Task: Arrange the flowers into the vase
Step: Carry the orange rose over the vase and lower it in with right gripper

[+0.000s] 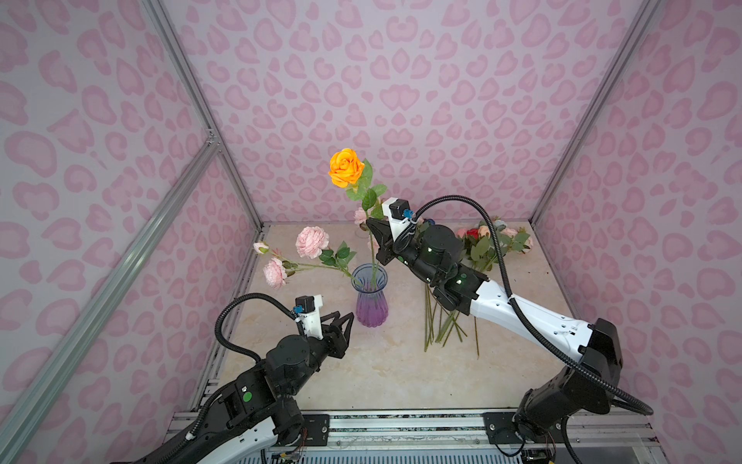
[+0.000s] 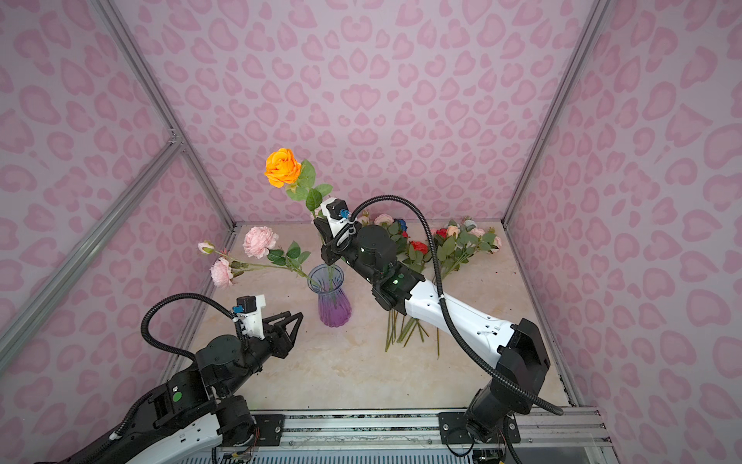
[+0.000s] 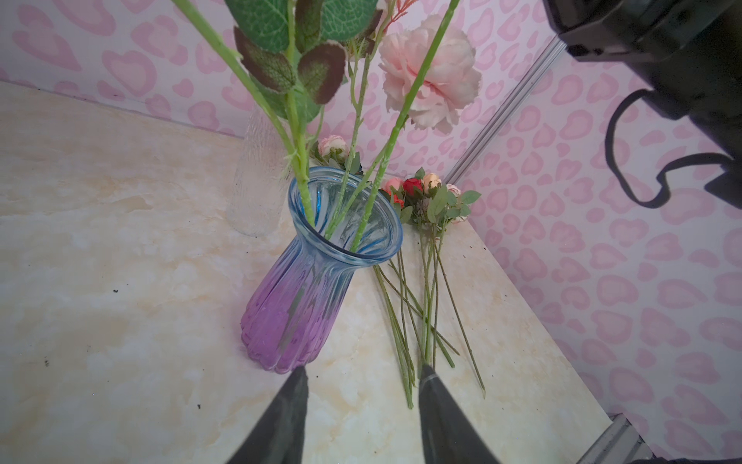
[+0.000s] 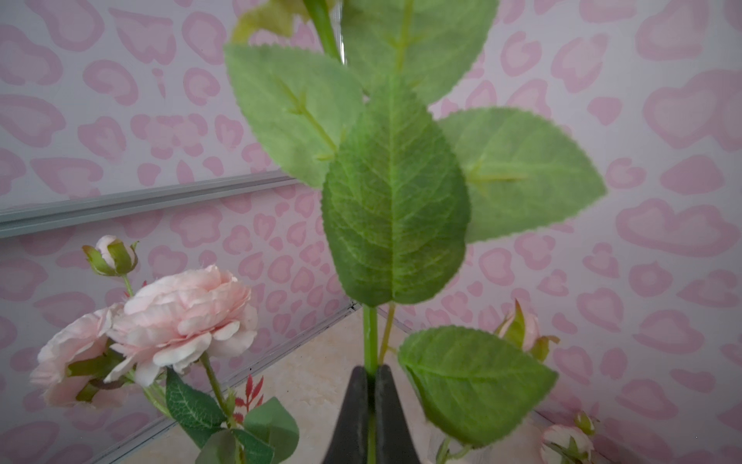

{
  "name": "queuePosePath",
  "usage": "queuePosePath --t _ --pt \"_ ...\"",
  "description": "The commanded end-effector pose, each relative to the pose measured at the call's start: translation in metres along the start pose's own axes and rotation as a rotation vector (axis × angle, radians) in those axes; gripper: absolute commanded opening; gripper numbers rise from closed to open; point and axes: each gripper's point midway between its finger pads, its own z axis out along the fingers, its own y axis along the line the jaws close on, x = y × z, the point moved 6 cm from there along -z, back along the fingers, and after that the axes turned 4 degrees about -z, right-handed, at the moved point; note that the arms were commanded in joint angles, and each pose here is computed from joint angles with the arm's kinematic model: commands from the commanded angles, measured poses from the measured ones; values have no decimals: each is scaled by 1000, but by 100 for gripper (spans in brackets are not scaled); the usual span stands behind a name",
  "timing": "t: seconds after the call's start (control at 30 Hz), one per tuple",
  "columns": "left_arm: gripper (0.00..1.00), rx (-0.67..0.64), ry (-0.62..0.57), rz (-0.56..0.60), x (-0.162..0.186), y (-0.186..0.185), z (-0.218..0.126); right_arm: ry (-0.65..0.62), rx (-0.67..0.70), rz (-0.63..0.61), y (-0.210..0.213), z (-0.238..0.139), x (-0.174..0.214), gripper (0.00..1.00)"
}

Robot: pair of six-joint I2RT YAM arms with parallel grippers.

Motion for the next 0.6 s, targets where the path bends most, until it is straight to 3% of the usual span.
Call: queuePosePath --t 0.0,0.57 --pt "46 4 -24 -14 -5 -2 1 -26 -13 41 3 -3 -1 1" --pt "46 -8 -8 -15 0 0 4 60 -30 107 21 -16 38 14"
